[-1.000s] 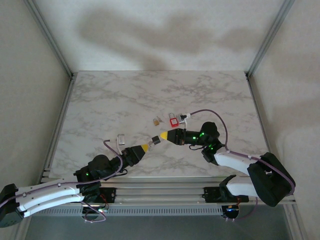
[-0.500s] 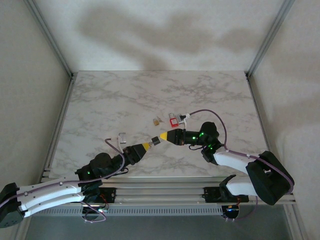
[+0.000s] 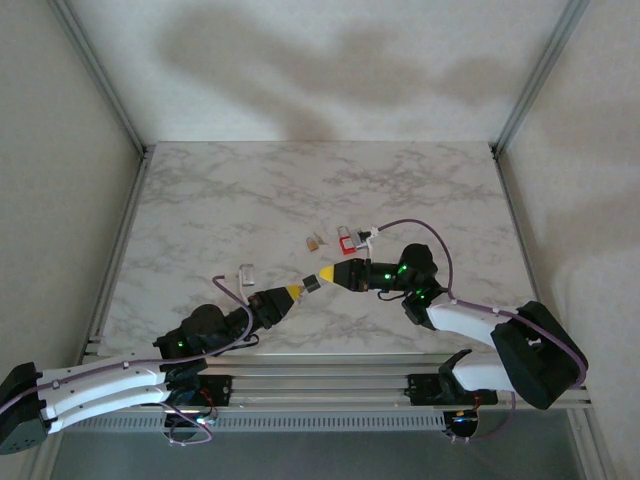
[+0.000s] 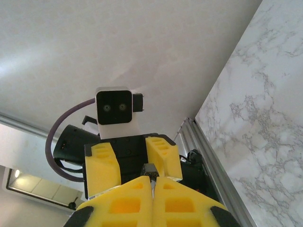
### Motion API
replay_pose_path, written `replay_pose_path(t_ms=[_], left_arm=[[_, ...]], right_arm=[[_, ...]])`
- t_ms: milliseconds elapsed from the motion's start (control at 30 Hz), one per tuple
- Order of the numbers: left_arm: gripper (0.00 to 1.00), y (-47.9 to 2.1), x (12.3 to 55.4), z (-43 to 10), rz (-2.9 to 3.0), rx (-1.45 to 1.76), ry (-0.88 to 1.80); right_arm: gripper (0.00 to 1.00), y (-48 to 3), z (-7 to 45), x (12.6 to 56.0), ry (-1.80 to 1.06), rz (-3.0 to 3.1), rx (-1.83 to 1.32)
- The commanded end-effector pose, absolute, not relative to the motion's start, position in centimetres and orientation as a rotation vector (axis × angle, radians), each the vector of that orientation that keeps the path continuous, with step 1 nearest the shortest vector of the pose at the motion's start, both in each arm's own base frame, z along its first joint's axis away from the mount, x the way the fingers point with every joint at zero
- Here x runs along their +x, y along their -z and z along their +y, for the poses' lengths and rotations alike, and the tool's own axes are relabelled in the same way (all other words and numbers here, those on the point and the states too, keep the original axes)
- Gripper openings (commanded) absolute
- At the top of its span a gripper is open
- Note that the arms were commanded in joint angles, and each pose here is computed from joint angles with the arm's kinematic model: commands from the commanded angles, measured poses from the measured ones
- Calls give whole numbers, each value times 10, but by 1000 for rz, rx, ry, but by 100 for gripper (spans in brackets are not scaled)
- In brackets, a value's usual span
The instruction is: Lock with the key
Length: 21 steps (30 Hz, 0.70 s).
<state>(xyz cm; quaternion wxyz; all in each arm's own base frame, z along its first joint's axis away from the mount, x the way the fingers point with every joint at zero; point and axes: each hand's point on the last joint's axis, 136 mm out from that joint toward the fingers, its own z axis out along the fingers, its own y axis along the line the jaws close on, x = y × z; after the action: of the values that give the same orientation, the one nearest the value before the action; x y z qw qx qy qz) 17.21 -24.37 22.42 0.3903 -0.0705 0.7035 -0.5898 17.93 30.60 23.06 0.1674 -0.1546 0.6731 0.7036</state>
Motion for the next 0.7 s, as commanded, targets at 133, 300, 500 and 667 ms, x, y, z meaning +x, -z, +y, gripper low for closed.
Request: replay_pose_path(t_ms=[133,300,500,667], left_arm=[[41,-242,171,-246,1736,-171,1551],[40,-240,171,-247,1738,-171,1559],[36,-241,171,-248,1732,-171,1573],[33,-241,170,-249,1733,-168,1578]], right_arm=[[0,-245,309,172,-2029,1843,-515],[0,-245,310,170,-2034,1843,-526],[0,-255,315,171,-2040,1814,-554],[0,-256,315,170,-2042,1813,-555]])
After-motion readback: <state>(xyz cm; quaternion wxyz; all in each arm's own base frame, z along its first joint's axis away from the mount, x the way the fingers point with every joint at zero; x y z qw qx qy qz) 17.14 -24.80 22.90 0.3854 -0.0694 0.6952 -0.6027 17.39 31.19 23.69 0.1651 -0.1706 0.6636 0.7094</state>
